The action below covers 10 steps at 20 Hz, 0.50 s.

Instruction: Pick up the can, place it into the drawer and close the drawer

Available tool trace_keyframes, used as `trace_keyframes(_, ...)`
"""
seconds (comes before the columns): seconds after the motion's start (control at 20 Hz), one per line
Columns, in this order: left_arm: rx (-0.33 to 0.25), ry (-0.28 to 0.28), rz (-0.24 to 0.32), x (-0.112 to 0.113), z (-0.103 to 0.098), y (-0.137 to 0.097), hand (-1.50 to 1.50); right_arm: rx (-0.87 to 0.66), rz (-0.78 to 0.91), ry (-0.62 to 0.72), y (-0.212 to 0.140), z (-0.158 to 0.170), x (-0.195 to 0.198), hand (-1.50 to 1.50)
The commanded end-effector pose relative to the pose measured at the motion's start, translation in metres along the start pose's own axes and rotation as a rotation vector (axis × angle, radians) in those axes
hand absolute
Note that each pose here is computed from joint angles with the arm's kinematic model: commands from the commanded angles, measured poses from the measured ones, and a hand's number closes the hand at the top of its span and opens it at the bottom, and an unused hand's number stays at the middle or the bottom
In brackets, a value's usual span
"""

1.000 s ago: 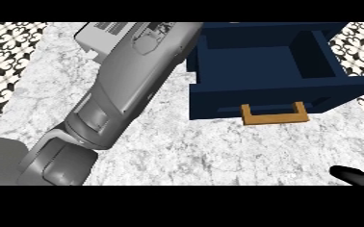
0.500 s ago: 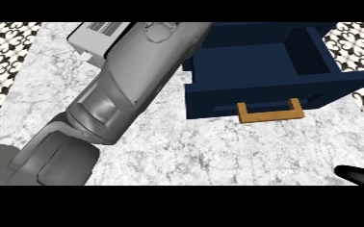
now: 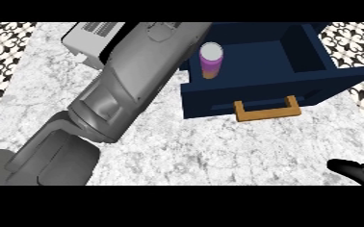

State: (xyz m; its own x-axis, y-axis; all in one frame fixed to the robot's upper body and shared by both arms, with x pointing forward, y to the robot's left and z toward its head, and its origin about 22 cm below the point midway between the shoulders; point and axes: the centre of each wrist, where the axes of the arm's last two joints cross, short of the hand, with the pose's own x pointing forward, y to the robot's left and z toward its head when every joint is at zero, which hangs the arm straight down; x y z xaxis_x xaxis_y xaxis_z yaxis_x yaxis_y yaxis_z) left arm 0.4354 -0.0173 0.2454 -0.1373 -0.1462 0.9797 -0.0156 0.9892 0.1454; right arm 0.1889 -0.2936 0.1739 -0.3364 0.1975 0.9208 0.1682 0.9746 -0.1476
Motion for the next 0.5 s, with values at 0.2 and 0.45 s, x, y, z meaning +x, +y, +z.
trace_keyframes(0.2,0.041,0.011,0.045,0.011,-0.002,-0.002,-1.50,0.078,0.155,-0.095,0.009,-0.011,0.006,-1.50)
trace_keyframes(0.45,0.037,0.025,0.088,0.000,-0.002,0.001,-1.50,0.130,0.325,-0.151,0.012,-0.027,0.001,-1.50)
